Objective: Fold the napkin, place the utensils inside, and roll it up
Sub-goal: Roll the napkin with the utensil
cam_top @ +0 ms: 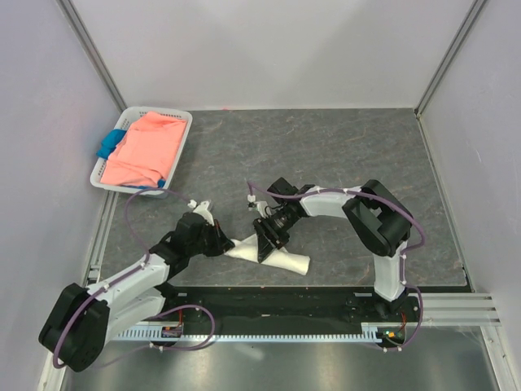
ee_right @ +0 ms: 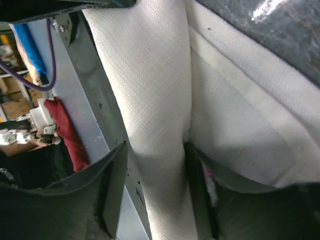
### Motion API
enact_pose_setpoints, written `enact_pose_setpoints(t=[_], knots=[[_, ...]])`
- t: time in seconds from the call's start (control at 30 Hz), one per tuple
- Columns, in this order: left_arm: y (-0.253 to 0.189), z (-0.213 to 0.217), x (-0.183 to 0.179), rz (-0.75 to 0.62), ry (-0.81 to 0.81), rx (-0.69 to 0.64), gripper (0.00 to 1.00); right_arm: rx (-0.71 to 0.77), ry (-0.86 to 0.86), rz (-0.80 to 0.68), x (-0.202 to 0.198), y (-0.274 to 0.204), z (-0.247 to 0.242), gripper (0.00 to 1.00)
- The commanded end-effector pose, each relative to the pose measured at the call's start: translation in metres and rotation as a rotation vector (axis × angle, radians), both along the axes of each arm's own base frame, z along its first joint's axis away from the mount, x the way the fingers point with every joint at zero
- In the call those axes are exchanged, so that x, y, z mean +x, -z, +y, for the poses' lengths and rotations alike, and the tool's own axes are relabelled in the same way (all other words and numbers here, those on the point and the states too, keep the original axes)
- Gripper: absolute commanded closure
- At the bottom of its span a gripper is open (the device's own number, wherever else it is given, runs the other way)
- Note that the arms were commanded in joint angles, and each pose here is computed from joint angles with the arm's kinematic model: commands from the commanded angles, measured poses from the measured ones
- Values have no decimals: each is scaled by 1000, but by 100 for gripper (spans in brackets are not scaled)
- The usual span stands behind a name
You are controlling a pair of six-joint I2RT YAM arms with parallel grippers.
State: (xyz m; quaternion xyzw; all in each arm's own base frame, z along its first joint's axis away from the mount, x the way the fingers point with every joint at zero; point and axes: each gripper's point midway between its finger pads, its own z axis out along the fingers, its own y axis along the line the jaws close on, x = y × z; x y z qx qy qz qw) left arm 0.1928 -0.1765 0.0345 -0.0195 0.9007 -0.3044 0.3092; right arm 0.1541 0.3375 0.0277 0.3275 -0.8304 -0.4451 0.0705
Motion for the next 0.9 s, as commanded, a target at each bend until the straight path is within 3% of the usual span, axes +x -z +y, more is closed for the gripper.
enact_pose_setpoints(t=[0.0,0.23,0.5,0.6,0.87], knots=[[7,6,5,25,-18,58,98,-173,61,-195,27,12,-22,34],[20,4,4,118,-5,107,98,-157,111,-389,38,-40,-21,23],[24,1,3,180,18,129,98,-263,99,-950,47,-62,-18,20],[25,0,4,195,25,138,98,-241,149,-1075,47,-63,-17,20],[26,-4,4,216,50,144,98,-144,69,-1218,28,-56,-5,20]])
